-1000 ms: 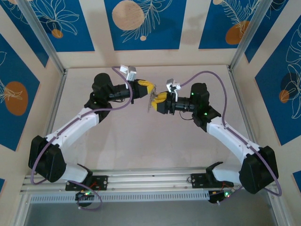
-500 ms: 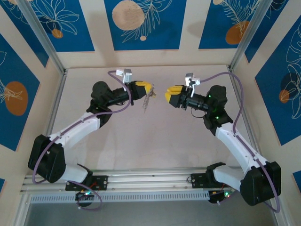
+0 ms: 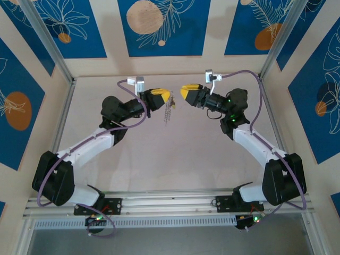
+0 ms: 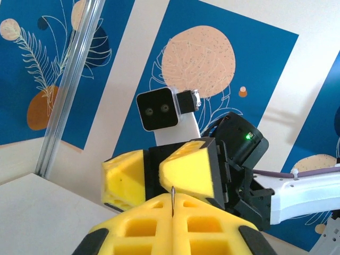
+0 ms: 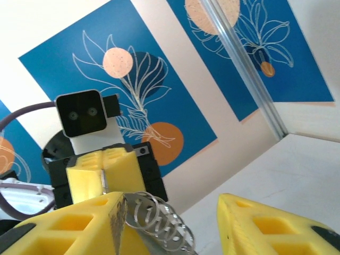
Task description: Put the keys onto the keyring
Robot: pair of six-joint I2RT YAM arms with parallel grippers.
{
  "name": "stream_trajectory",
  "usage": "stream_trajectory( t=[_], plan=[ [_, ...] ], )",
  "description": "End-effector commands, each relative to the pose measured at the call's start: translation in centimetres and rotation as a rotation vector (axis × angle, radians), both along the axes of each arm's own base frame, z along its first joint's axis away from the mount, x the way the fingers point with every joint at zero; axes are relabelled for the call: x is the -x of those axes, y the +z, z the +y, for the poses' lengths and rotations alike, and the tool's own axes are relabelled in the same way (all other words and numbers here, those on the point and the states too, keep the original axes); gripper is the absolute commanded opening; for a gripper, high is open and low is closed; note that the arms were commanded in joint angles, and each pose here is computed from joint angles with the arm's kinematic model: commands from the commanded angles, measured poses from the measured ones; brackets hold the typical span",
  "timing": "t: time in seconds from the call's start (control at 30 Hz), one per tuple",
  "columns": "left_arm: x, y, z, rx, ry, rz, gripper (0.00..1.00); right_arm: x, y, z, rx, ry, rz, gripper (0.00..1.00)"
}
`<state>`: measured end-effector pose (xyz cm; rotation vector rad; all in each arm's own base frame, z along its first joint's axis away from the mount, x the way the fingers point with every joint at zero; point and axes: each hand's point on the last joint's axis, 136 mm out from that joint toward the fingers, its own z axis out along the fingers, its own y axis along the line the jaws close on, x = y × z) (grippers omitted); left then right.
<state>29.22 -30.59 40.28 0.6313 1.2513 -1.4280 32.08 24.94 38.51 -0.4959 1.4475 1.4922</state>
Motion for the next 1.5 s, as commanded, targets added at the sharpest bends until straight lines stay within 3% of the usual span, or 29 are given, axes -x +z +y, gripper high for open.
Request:
stream_trajectory(
  t=[0.0, 0.7, 0.93, 1.1, 1.23, 1.37, 1.47],
  plan=[
    [0.2, 1.0, -0.1, 0.039, 0.002, -0.036, 0.00, 1.2, 2.8, 0.6, -0.047, 0.036, -0.078, 0.49],
    [0.2, 1.1, -0.5, 0.030, -0.007, -0.047, 0.00, 2.1, 1.3, 2.4, -0.014, 0.090, -0.058, 0.44],
    [0.3, 1.3, -0.5, 0.030, -0.006, -0.054, 0.00, 2.5, 0.7, 2.6, 0.001, 0.108, -0.051, 0.36],
    [0.2, 1.4, -0.5, 0.030, -0.006, -0.057, 0.00, 2.8, 0.5, 2.9, 0.013, 0.122, -0.052, 0.29],
    [0.2, 1.4, -0.5, 0.031, -0.004, -0.058, 0.00, 2.9, 0.4, 2.9, 0.017, 0.120, -0.053, 0.18],
    [0.2, 1.5, -0.6, 0.030, -0.005, -0.058, 0.00, 2.9, 0.4, 2.8, 0.021, 0.118, -0.058, 0.00],
    [0.1, 1.4, -0.7, 0.021, -0.011, -0.053, 0.00, 2.7, 0.4, 2.4, 0.029, 0.107, -0.061, 0.00]
  ],
)
